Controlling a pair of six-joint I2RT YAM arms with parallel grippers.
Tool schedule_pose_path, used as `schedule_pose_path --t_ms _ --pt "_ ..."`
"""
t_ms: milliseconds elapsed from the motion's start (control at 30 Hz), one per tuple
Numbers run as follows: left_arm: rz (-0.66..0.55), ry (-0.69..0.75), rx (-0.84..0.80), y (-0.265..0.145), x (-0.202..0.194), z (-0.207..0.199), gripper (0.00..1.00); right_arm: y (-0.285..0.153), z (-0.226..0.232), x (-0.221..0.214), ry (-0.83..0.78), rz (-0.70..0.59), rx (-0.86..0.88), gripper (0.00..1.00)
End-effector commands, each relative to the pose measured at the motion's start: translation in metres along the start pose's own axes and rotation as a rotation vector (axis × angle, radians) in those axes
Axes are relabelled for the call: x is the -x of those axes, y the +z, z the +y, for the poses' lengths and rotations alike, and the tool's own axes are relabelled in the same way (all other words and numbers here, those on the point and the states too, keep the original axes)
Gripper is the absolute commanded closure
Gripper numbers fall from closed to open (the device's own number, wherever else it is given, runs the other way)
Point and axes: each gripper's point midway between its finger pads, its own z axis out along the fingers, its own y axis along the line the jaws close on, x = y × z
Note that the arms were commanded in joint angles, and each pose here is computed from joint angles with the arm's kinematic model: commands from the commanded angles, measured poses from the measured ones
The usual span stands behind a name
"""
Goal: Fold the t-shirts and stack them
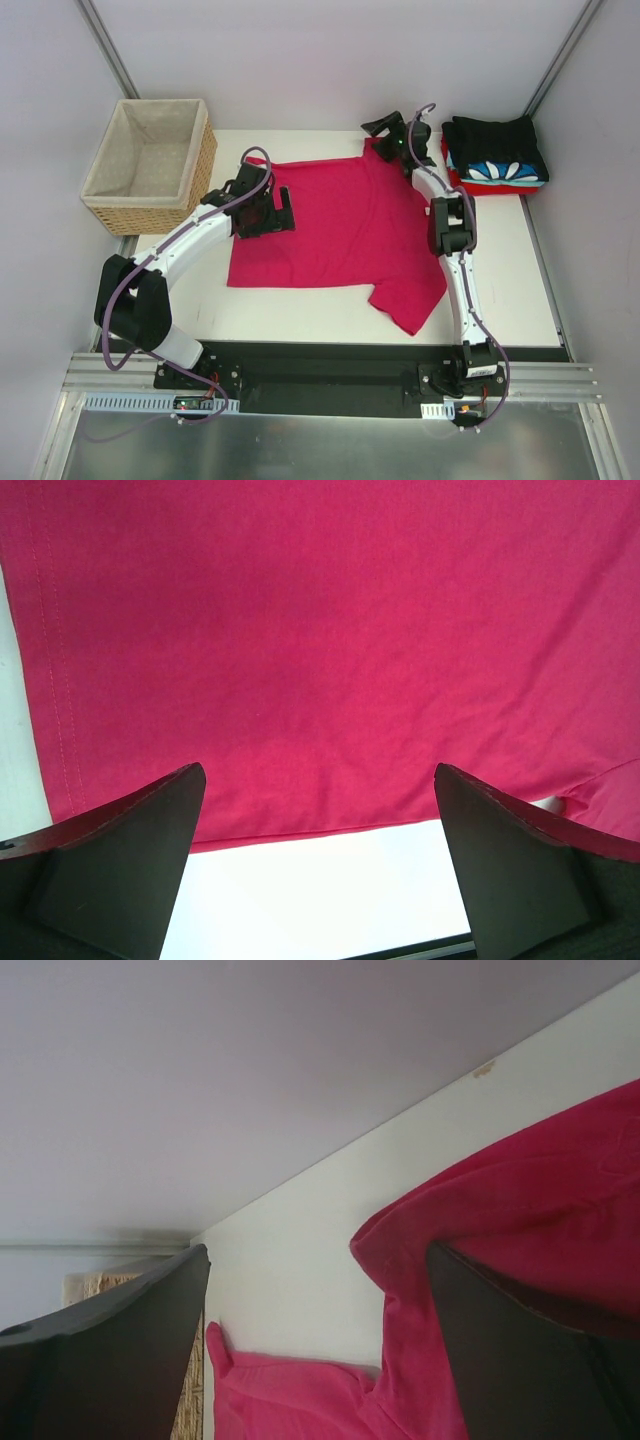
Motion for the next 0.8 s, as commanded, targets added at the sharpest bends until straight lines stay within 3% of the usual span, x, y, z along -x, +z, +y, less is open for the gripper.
schedule_pose_path --t_ms 0,67,100,200,233,333,433,467,533,567,633,767 --pt "0.001 -0.007 -0.018 -0.004 0.000 0.000 0.01 -0.027 0.079 0.015 -0.093 0.013 0.182 0.02" --pt "0.001 -0.012 -0.018 -0.004 -0.001 0.000 0.01 -0.045 0.067 0.001 -0.182 0.046 0.135 0.03" --pt "0.001 -0.012 -0.023 -0.004 -0.001 -0.001 0.01 -0.070 0.115 0.013 -0.243 0.020 0.181 0.03" --pt "-0.010 -0.018 -0.038 -0.004 -0.001 -0.002 0.01 -0.108 0.114 -0.004 -0.408 0.061 0.078 0.03" --pt "-0.011 -0.019 -0.050 -0.006 -0.001 -0.005 0.01 -0.137 0.130 -0.005 -0.449 0.099 0.017 0.03" --pt "-0.028 -0.024 -0.036 -0.006 0.002 -0.002 0.01 -0.192 0.123 -0.034 -0.584 0.246 -0.170 0.04" --pt "-0.007 -0.032 -0.026 -0.001 -0.005 0.001 0.01 -0.245 0.086 -0.068 -0.689 0.398 -0.376 0.04" --pt "0.010 -0.034 -0.026 0.002 -0.008 0.001 0.01 -0.263 0.094 -0.070 -0.731 0.390 -0.389 0.04" --pt "0.039 -0.036 -0.018 0.008 -0.016 0.004 0.01 -0.298 0.047 -0.082 -0.774 0.434 -0.559 0.03" --pt "0.055 -0.041 -0.016 0.012 -0.020 0.005 0.01 -0.317 0.045 -0.077 -0.795 0.409 -0.597 0.03" --pt "0.078 -0.050 -0.002 0.018 -0.030 0.008 0.01 -0.347 0.014 -0.092 -0.824 0.476 -0.685 0.04" --pt "0.107 -0.058 0.032 0.027 -0.048 0.017 0.01 -0.387 -0.013 -0.108 -0.847 0.492 -0.822 0.03"
